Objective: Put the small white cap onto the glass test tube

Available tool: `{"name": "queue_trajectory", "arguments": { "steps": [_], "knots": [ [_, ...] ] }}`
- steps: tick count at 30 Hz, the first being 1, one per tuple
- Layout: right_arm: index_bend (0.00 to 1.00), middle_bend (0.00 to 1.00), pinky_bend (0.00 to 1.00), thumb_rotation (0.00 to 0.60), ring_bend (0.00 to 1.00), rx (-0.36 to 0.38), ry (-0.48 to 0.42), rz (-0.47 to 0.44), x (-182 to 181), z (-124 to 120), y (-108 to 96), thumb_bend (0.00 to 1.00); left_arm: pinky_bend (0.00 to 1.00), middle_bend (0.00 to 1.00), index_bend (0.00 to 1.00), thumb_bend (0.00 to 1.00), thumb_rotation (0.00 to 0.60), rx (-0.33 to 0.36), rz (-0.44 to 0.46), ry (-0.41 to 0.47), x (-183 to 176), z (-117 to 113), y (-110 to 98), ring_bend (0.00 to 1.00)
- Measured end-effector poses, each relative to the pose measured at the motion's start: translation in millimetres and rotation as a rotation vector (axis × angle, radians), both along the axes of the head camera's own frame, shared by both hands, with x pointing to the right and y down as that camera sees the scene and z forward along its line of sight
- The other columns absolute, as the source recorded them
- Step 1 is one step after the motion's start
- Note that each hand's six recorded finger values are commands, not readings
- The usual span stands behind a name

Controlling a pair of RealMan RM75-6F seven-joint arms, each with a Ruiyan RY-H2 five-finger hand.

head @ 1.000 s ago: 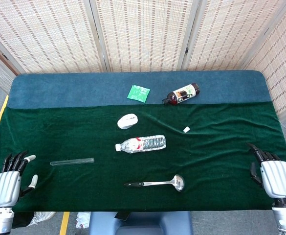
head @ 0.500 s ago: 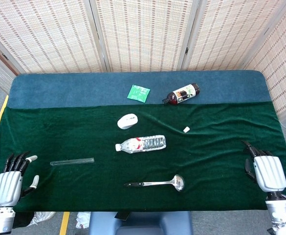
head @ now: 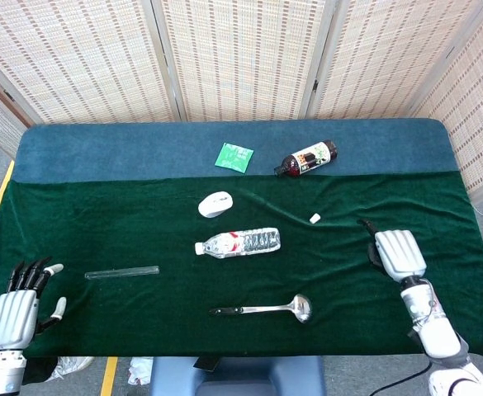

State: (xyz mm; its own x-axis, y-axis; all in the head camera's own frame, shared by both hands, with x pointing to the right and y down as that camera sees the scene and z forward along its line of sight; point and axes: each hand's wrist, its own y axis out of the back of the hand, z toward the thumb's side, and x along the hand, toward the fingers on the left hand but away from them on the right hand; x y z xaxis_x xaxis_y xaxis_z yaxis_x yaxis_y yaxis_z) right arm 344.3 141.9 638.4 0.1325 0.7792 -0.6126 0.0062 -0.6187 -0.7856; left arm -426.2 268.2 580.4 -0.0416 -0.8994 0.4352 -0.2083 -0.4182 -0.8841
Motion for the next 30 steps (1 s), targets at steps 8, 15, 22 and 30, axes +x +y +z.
{"name": "queue_trajectory", "arguments": {
  "steps": [8, 15, 22, 30],
  "knots": [
    [0.19, 0.99, 1.0, 0.6, 1.0, -0.131, 0.042, 0.005, -16.7, 52.3, -33.2, 0.81, 0.0, 0.15, 0.27, 0.43, 0.6, -0.006, -0.006, -0.009, -0.3, -0.3, 1.1, 0.12],
    [0.19, 1.0, 1.0, 0.6, 1.0, -0.201, 0.068, 0.011, -29.7, 85.0, -47.9, 0.82, 0.0, 0.15, 0.27, 0.43, 0.6, -0.013, -0.008, -0.013, -0.4, 0.8, 0.9, 0.12],
    [0.19, 1.0, 1.0, 0.6, 1.0, -0.254, 0.083, 0.002, -45.1, 107.4, -53.6, 0.82, 0.0, 0.15, 0.27, 0.43, 0.6, -0.017, -0.005, -0.007, 0.2, 2.4, 0.5, 0.12],
    [0.19, 1.0, 1.0, 0.6, 1.0, -0.276, 0.1, -0.019, -59.1, 120.1, -55.6, 0.82, 0.0, 0.15, 0.27, 0.43, 0.6, -0.024, -0.008, -0.012, -1.8, 3.1, 1.3, 0.12]
  ]
}}
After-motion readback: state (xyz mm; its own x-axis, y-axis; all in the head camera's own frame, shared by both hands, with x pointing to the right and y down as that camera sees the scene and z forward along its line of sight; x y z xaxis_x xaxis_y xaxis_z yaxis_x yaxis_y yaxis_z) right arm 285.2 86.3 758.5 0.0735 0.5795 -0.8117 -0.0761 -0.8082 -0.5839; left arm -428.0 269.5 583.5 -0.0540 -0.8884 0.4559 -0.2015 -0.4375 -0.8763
